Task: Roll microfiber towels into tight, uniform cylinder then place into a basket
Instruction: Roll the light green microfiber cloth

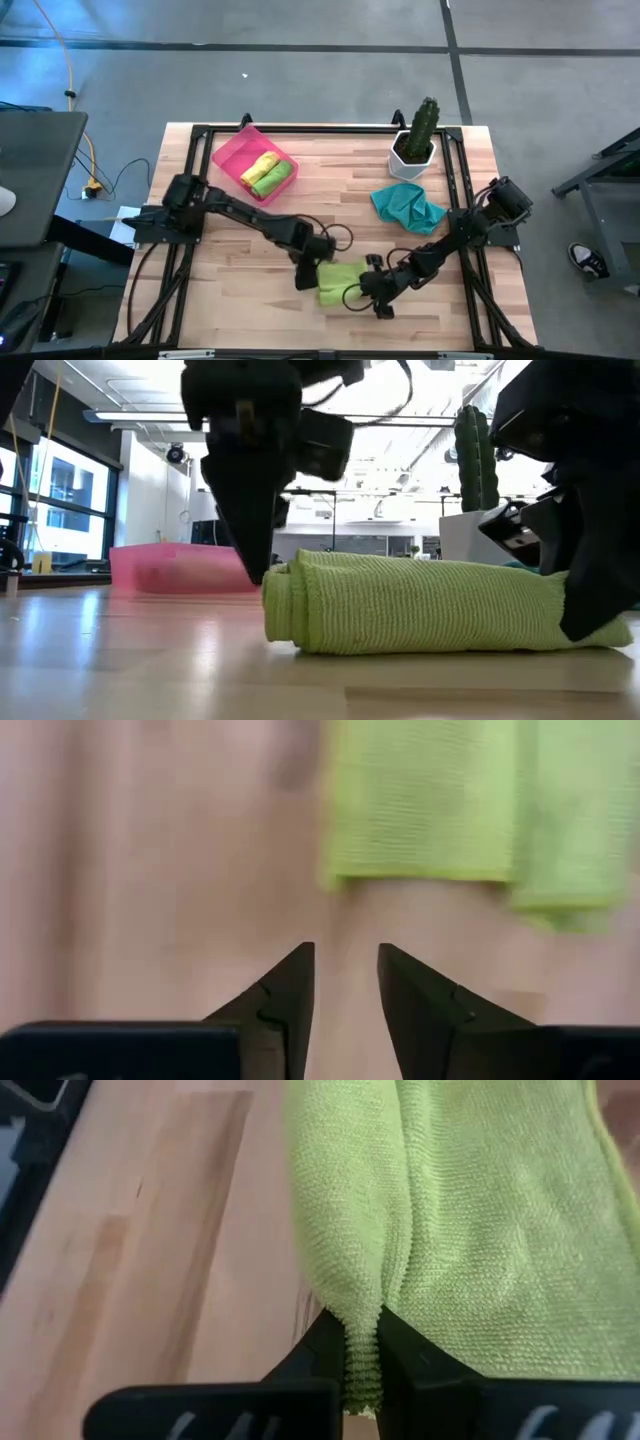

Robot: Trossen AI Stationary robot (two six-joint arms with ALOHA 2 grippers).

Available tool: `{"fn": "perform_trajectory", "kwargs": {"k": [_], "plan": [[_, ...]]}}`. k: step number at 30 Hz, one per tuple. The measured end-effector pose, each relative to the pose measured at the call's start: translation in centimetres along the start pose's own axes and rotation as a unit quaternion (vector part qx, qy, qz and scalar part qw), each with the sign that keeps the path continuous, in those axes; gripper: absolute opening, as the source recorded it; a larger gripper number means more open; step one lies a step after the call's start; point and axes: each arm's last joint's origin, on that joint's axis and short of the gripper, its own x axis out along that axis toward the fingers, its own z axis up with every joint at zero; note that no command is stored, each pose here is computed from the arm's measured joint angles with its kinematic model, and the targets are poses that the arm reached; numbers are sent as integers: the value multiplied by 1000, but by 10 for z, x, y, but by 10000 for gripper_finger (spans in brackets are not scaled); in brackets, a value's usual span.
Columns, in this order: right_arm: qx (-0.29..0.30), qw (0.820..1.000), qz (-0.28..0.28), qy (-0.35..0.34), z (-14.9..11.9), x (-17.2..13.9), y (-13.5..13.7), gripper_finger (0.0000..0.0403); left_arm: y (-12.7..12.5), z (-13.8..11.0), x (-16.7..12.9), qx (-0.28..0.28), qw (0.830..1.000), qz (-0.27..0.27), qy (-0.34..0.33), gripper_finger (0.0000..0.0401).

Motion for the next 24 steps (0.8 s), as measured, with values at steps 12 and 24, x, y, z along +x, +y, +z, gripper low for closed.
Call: {"fn": "perform_trajectory", "kwargs": {"k": [12,24], "plan": [[172,984,30,23,7,-2,-11,3,-74,-37,-12,111,979,122,-123,104],[333,942,41,6,10,-1,-10,3,-104,-39,41,257,930,176,-194,104]]}}
